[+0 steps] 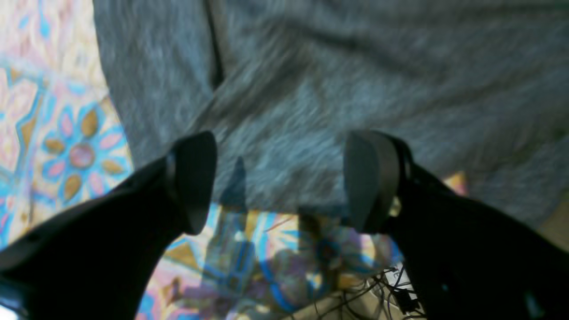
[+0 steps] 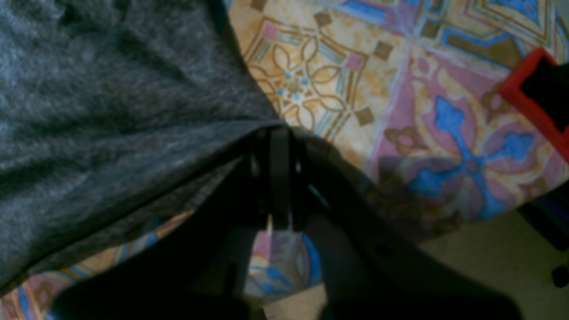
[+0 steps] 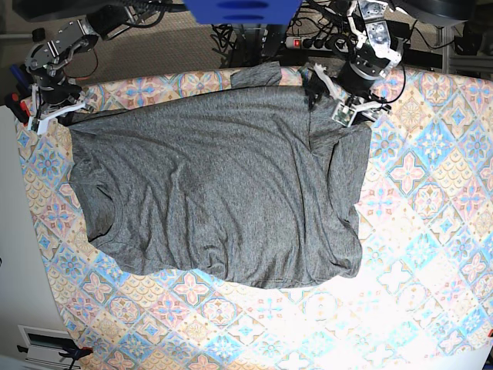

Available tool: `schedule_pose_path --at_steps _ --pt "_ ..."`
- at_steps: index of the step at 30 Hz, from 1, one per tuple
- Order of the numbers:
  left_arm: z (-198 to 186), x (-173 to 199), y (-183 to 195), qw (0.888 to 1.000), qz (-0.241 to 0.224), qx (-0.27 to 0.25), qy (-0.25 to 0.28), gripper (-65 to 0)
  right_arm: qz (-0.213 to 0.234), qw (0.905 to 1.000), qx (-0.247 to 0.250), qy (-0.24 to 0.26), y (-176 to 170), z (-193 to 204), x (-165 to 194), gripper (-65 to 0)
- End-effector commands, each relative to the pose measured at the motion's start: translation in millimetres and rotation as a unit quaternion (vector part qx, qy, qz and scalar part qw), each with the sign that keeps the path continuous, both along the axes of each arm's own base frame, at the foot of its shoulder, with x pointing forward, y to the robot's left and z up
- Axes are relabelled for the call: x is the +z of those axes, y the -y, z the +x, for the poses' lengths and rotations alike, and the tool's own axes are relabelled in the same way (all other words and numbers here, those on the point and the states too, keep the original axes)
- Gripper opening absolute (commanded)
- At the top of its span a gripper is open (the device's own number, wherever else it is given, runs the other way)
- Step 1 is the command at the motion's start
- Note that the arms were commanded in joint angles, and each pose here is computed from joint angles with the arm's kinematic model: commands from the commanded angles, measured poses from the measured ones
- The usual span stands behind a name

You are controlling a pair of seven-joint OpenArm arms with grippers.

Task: Layout the t-shirt on the table in an organized manner, then fold the t-shirt properly
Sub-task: 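Lay the shirt flat with both grippers and release the left gripper, then regrasp the shirt edge with the left gripper near the shoulder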

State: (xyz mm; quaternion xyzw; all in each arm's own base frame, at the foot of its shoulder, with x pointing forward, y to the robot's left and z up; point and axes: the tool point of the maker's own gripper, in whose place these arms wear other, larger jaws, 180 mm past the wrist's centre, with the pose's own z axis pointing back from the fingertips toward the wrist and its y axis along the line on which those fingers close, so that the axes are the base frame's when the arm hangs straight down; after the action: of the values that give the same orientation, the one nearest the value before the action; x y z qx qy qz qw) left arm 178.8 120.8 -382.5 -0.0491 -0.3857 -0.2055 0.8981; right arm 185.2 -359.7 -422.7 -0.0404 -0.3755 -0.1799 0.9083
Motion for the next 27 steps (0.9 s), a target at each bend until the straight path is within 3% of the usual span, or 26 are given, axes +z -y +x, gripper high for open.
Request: schedule_pose_path --at_steps 1,6,12,18,27 --pt "5 9 0 1.0 -0.006 0.004 0.02 -21.1 -0.016 0.9998 -0.003 0.011 10 4 11 -65.0" --pt "11 13 0 0.999 -0.01 0.005 0.03 -21.1 -0.016 0.9998 -0.003 0.01 10 3 10 -65.0" --pt "58 31 0 0.997 -0.016 0.031 0.071 -21.0 -0.014 0.9999 -0.003 0.009 9 2 9 -65.0" --pt "79 20 -16 0.998 0.041 0.043 0.025 -21.0 -0.014 0.9999 -0.003 0.008 9 2 9 -65.0" --pt "69 -12 -15 0.998 0.036 0.037 -0.024 -21.0 -0.014 0.9999 -0.003 0.009 9 2 9 -65.0"
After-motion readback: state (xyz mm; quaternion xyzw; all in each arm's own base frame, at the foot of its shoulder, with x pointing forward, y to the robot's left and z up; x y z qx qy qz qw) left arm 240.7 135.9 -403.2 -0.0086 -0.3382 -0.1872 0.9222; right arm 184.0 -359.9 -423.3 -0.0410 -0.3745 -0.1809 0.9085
